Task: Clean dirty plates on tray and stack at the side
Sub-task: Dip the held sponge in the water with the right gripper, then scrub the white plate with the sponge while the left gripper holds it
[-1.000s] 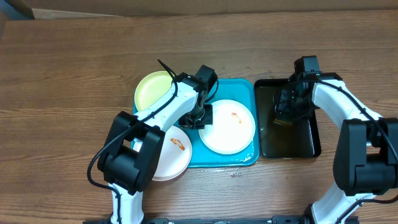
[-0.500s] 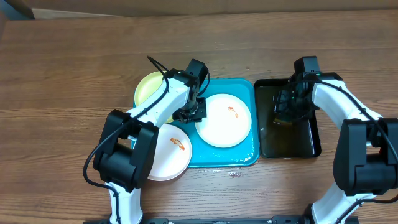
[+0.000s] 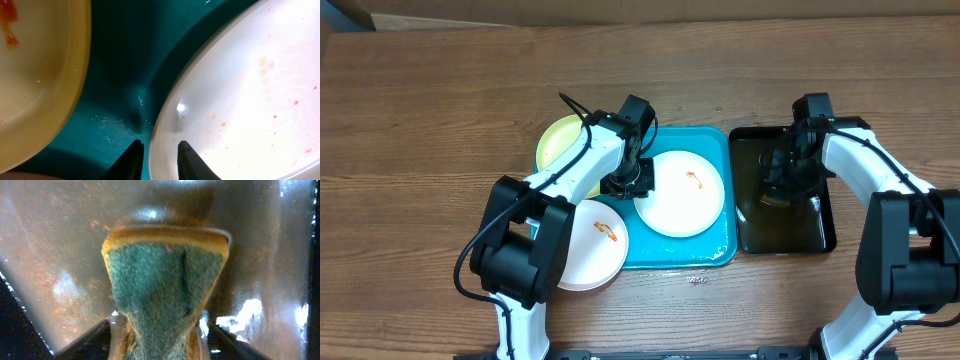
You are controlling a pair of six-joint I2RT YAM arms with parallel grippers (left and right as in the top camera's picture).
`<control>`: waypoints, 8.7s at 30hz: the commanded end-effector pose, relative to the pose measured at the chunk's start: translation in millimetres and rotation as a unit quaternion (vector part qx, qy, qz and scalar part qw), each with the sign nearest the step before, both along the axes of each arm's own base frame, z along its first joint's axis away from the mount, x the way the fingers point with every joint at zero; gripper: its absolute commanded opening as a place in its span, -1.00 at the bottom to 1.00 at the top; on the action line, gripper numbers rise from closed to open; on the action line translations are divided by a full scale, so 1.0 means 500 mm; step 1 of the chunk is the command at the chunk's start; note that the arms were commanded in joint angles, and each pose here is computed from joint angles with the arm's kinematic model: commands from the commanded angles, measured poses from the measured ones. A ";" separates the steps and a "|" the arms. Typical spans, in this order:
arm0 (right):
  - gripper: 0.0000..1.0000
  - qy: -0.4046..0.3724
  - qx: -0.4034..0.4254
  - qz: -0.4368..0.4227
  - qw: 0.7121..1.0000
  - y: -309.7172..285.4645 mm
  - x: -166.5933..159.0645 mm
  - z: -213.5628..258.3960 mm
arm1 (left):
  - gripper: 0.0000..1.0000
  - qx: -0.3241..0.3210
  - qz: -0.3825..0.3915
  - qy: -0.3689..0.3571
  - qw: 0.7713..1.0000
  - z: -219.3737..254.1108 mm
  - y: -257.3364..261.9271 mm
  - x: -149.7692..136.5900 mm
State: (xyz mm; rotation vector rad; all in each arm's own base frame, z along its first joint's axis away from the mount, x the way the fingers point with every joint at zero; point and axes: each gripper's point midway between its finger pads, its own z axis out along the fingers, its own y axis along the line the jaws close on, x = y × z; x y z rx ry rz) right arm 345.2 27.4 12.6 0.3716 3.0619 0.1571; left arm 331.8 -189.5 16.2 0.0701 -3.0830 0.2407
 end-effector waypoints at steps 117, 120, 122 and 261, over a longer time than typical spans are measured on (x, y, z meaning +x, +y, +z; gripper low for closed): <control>0.01 0.007 -0.040 -0.005 0.999 0.003 -0.010 -0.015 | -0.21 -0.015 -0.009 -0.014 1.000 0.001 -0.017 0.020; -0.17 0.007 -0.040 -0.005 0.999 0.003 -0.010 -0.015 | -0.19 -0.015 -0.009 -0.014 1.000 0.001 -0.017 0.021; -0.35 0.007 -0.040 -0.005 0.999 0.003 -0.010 -0.015 | -0.19 -0.015 -0.009 -0.014 1.000 0.001 -0.017 0.021; -0.87 -0.147 -0.041 0.265 0.952 0.328 0.050 -0.023 | -0.92 0.046 -0.047 -0.064 0.996 0.045 0.029 0.036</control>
